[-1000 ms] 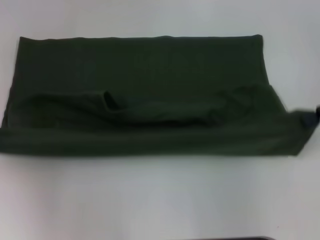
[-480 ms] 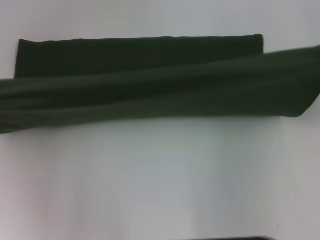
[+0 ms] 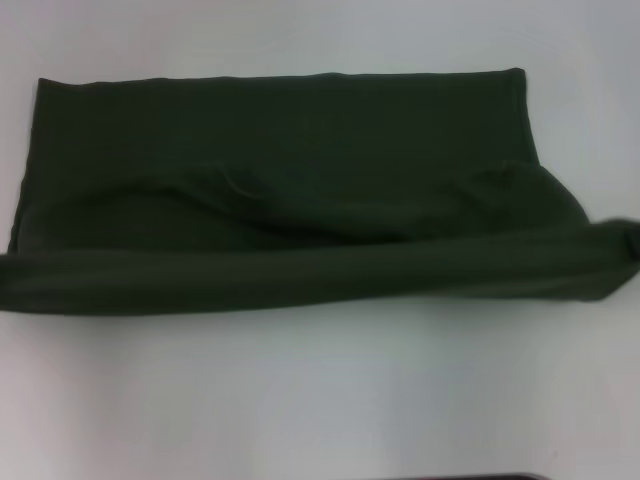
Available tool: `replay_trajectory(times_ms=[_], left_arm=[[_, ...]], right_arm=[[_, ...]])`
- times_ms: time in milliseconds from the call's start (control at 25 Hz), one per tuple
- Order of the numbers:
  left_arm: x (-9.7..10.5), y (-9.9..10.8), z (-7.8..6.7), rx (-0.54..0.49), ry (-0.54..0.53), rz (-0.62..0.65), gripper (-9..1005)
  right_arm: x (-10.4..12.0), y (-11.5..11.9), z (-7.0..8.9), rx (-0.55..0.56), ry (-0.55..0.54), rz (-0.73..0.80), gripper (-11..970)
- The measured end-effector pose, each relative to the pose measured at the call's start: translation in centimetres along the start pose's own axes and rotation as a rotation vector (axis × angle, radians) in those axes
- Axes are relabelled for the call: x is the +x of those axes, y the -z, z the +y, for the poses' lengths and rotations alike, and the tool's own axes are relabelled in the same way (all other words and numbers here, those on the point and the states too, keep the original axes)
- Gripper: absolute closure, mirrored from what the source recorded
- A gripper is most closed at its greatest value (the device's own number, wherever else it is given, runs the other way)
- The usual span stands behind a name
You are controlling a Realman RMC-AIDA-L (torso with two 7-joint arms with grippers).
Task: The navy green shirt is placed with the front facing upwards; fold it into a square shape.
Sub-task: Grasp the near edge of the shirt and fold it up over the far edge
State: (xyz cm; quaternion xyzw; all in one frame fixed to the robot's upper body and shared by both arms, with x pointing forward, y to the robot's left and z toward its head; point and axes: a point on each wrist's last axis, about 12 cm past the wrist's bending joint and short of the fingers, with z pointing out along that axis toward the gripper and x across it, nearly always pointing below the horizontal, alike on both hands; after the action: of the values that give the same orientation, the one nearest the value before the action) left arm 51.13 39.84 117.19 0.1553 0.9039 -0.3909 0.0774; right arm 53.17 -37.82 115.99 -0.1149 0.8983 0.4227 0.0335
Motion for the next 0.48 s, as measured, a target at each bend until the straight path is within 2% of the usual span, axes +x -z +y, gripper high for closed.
replay_trajectory(times_ms=[320, 480], left_arm=[[0.8, -1.0, 0.4, -0.022, 0.010, 0.072, 990], [1.0, -1.3, 0.4, -0.012, -0.010, 0.063, 990]], right_arm=[[0.3, -1.7, -0.4, 0.064, -0.021, 0.101, 906], [-0.1, -1.8, -0.2, 0.057, 0.008, 0.083, 905]])
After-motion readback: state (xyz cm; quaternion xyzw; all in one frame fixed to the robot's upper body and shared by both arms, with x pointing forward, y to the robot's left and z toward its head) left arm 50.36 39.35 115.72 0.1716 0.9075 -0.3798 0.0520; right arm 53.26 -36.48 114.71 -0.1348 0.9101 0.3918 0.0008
